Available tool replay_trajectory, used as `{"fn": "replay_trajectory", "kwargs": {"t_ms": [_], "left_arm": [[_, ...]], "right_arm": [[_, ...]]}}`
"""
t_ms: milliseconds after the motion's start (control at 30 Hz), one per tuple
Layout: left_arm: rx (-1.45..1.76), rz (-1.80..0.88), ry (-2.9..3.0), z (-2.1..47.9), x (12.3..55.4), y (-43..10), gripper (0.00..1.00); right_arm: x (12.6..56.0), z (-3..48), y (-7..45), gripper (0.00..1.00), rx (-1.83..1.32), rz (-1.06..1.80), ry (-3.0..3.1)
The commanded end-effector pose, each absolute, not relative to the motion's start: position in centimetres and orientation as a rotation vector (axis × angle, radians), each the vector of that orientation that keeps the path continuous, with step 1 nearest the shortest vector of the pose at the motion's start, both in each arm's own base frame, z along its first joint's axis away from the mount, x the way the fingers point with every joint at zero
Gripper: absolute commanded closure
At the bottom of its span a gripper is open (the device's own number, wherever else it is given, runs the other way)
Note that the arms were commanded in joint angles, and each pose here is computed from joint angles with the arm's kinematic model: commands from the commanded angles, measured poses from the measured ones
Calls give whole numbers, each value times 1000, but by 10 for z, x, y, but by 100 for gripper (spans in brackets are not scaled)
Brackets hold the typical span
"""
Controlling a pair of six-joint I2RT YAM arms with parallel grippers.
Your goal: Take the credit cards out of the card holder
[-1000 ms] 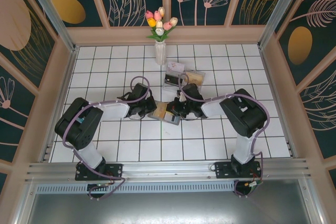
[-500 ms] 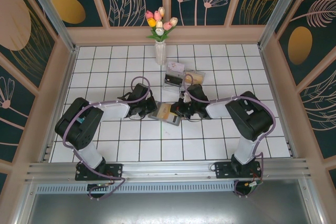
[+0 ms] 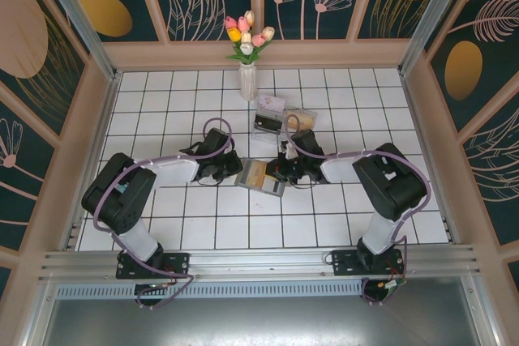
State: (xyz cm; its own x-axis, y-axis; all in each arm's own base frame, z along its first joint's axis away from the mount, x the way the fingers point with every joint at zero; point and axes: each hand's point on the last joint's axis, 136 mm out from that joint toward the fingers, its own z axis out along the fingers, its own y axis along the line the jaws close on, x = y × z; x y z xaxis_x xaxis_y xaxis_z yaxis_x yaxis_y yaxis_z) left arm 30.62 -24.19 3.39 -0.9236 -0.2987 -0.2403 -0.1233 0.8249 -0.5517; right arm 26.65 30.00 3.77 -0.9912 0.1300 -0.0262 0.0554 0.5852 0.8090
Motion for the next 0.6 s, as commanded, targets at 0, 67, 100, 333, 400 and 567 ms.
{"fn": "replay_trajectory", "kwargs": {"t_ms": [0, 67, 100, 333, 400, 567], "left_arm": [[-203, -900, 2643, 62, 309, -257, 82], [-181, -951, 2653, 61, 304, -266, 82], [-175, -961, 2661, 59, 303, -270, 82], [-174, -939, 2752, 28, 294, -282, 93], [-205, -895, 2783, 17, 293, -278, 98], [-283, -704, 2844, -6, 288, -254, 100]], "right_arm": [[266, 34, 302, 100, 120, 1400, 2740], [267, 34, 303, 100, 112, 1405, 2739], [267, 33, 303, 100, 110, 1406, 2740], [267, 31, 304, 100, 109, 1405, 2745], [267, 30, 303, 100, 108, 1404, 2749], [265, 28, 300, 100, 112, 1387, 2764]]}}
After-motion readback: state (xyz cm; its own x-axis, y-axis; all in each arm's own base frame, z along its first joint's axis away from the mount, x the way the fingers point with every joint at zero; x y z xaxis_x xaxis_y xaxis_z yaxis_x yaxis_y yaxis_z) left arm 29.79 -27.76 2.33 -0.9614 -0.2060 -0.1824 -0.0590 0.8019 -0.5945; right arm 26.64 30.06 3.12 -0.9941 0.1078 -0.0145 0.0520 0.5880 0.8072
